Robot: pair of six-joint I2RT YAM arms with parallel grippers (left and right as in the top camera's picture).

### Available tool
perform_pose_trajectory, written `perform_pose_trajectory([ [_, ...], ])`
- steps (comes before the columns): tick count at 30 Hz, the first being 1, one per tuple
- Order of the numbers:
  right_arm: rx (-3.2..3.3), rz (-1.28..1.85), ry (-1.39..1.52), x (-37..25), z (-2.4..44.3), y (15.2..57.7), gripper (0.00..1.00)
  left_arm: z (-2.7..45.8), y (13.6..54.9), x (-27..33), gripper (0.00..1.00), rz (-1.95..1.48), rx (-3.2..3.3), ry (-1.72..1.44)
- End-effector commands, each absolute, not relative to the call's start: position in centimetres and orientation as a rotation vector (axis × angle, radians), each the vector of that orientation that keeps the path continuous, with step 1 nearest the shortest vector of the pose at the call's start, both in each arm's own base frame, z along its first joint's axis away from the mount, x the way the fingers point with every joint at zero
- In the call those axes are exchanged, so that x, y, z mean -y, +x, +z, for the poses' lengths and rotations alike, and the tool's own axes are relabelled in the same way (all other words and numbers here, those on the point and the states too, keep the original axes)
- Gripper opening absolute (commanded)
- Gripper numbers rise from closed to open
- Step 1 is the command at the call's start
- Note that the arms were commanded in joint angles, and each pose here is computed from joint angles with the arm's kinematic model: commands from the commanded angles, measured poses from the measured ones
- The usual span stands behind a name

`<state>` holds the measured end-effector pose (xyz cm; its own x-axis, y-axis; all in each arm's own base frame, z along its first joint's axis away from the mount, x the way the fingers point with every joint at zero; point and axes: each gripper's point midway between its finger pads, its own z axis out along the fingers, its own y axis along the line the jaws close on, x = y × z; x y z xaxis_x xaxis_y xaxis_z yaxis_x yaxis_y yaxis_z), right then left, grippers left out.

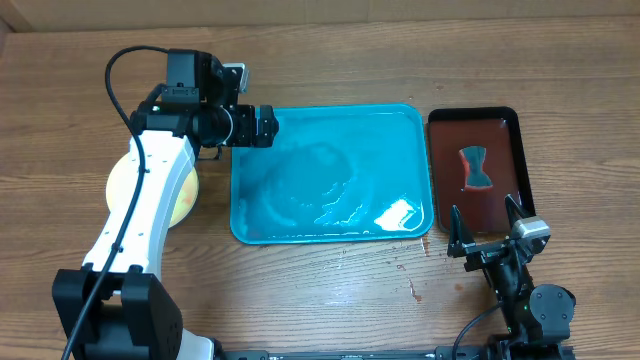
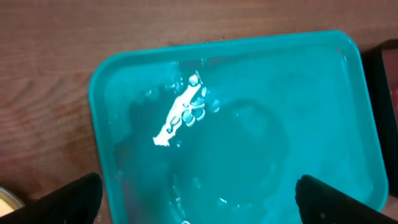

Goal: Clean dirty plates on tray and stack at the side

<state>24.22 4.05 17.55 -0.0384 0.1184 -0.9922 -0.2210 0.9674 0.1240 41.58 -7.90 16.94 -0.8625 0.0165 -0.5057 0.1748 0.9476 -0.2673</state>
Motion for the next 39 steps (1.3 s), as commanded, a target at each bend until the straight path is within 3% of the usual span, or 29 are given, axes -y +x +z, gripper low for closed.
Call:
perform_pose_trajectory([
  [1, -1.581, 0.286, -0.087, -4.3, 17.4, 24.2, 1.00, 21.1, 42.1, 7.6, 0.99, -0.371, -2.440, 0.180],
  [6, -1.581, 0.286, -0.087, -4.3, 17.4, 24.2, 1.00, 25.4, 41.1, 7.5, 0.99, -0.349, -2.196, 0.205],
  [11, -1.581, 0.286, -0.087, -4.3, 17.4, 24.2, 1.00, 26.6, 37.2, 6.7, 0.99, -0.301, -1.984, 0.213],
  [24, -1.581, 0.286, -0.087, -4.3, 17.4, 24.2, 1.00, 22.2, 27.4, 3.5, 0.99, -0.136, -1.664, 0.223],
  [39, -1.581, 0.286, -0.087, -4.3, 17.4, 24.2, 1.00, 17.9, 24.9, 2.1, 1.00, -0.005, -1.556, 0.206],
])
